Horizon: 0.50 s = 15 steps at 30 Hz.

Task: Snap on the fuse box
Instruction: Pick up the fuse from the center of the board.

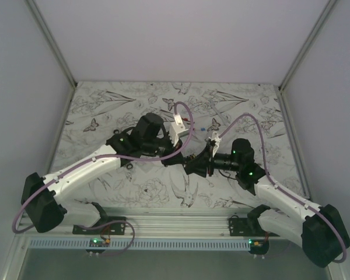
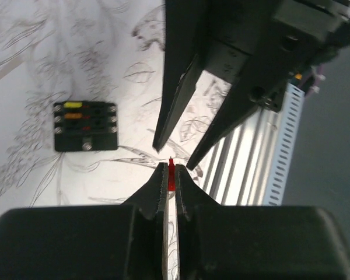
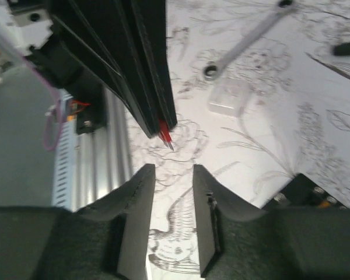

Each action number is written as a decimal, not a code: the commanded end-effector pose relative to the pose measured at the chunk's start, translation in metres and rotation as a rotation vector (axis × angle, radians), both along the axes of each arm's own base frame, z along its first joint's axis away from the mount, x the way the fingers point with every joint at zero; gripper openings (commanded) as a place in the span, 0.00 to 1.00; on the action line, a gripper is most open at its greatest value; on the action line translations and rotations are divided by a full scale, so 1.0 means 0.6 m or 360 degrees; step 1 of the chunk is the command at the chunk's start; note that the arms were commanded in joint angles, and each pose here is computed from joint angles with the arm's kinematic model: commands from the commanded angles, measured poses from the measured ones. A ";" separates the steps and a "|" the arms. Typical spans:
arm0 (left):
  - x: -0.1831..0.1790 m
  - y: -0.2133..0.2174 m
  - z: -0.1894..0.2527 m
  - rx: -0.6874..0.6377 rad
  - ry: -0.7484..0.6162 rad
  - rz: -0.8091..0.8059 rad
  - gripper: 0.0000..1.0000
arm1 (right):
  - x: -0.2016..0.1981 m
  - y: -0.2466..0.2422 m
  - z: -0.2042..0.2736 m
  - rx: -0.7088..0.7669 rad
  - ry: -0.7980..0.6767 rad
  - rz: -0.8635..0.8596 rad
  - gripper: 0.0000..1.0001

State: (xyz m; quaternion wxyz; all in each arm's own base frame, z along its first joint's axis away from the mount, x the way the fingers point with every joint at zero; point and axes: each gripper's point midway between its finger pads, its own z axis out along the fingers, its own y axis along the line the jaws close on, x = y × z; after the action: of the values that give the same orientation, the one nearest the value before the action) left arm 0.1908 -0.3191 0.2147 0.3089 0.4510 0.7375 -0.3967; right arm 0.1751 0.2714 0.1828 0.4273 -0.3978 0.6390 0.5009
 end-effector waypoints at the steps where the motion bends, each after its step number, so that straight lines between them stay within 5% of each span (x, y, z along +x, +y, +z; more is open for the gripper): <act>1: 0.058 0.041 -0.039 0.0187 0.0040 0.0474 0.00 | 0.079 -0.022 -0.020 -0.0130 0.0021 -0.0419 0.40; 8: 0.118 0.090 -0.098 0.0339 0.0196 0.1152 0.00 | 0.173 -0.091 -0.096 -0.0335 0.0235 -0.0997 0.38; 15: 0.124 0.087 -0.144 0.0352 0.0450 0.1438 0.00 | 0.200 -0.119 -0.161 -0.0491 0.0369 -0.1189 0.34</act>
State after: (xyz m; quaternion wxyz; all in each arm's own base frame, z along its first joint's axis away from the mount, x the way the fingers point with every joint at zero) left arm 0.2593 -0.2753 0.1466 0.3157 0.1507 0.9100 -0.2226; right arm 0.2734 0.2119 0.0876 0.4249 -0.1834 0.8366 0.2931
